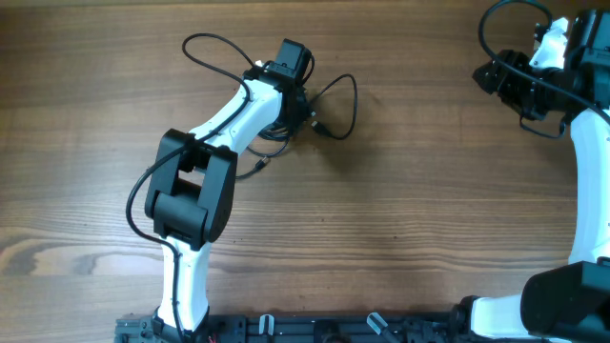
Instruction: Untangle cables
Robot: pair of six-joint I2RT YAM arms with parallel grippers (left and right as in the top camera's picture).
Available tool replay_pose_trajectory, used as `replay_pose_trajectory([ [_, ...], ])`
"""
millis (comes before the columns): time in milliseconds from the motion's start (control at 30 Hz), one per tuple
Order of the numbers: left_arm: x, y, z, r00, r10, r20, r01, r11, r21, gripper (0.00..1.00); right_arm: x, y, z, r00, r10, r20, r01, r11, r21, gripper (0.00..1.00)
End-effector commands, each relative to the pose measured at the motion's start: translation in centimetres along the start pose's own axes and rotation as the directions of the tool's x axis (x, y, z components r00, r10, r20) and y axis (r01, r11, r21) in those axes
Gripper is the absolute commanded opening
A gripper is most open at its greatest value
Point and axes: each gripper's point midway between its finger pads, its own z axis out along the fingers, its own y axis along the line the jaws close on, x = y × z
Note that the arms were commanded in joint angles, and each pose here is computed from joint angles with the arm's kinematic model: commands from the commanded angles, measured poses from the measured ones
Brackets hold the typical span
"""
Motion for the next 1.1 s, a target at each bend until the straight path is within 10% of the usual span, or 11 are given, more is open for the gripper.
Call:
replay_pose_trajectory([
  [0, 0.3, 1.0, 1.4, 1.000, -0.017, -0.013, 0.017, 0.999, -0.037, 0.32, -0.1, -0.1, -0.1, 1.000, -0.008, 0.005, 0.008, 1.000, 0.016, 0.65],
  [367, 1.3, 0.2, 1.0, 0.997, -0.017, -0.071, 0.018, 1.000, 0.012, 0.04, 0.0, -0.1, -0.1, 1.000, -0.006, 0.002, 0.006, 1.000, 0.015, 0.65],
  [933, 4.6, -3.1, -16.6, 0.979, 0.051, -0.196, 0.021, 0.936, 0.352, 0.04, 1.1, 2.7, -0.3, 0.998, -0.048, -0.051, 0.040, 0.988, -0.148, 0.65],
  [1067, 5.6, -3.9, -17.2, 0.953, 0.265, -0.148, -0.177, 0.882, 0.436, 0.04, 1.6, 3.1, -0.1, 0.996, -0.062, -0.063, 0.052, 0.987, -0.153, 0.66],
])
